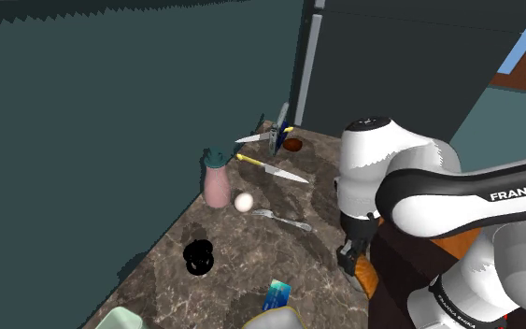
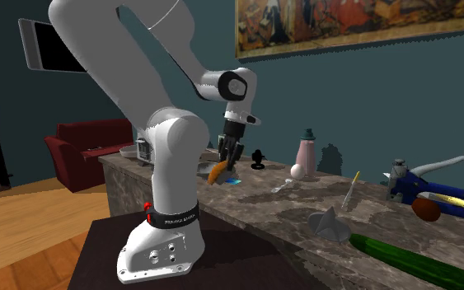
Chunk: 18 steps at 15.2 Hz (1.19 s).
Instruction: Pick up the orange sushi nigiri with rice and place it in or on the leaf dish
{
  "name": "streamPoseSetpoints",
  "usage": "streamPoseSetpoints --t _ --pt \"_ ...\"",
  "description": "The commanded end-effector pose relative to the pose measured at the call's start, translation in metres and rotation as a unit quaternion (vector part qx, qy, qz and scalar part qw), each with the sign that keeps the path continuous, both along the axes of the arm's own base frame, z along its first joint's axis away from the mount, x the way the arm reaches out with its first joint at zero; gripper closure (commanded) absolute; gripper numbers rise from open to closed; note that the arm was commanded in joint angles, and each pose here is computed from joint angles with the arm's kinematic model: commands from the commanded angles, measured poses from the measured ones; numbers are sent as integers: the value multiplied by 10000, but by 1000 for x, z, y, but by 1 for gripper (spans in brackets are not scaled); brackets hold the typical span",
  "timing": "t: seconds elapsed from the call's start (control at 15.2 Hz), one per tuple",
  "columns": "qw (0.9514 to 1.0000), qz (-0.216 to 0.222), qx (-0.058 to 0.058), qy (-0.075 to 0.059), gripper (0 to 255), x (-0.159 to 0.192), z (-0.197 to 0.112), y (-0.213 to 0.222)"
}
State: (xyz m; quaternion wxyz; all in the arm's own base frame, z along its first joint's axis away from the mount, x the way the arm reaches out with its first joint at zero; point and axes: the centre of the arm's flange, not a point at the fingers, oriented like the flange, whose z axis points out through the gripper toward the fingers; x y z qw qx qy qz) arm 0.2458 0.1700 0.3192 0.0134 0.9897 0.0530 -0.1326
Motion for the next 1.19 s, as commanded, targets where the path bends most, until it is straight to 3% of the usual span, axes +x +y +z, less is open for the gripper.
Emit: streamPoseSetpoints --t 0.0,1.12 --pt "10000 0 -1 3 255 0 11 -1" --pt "10000 0 -1 3 255 8 13 224"
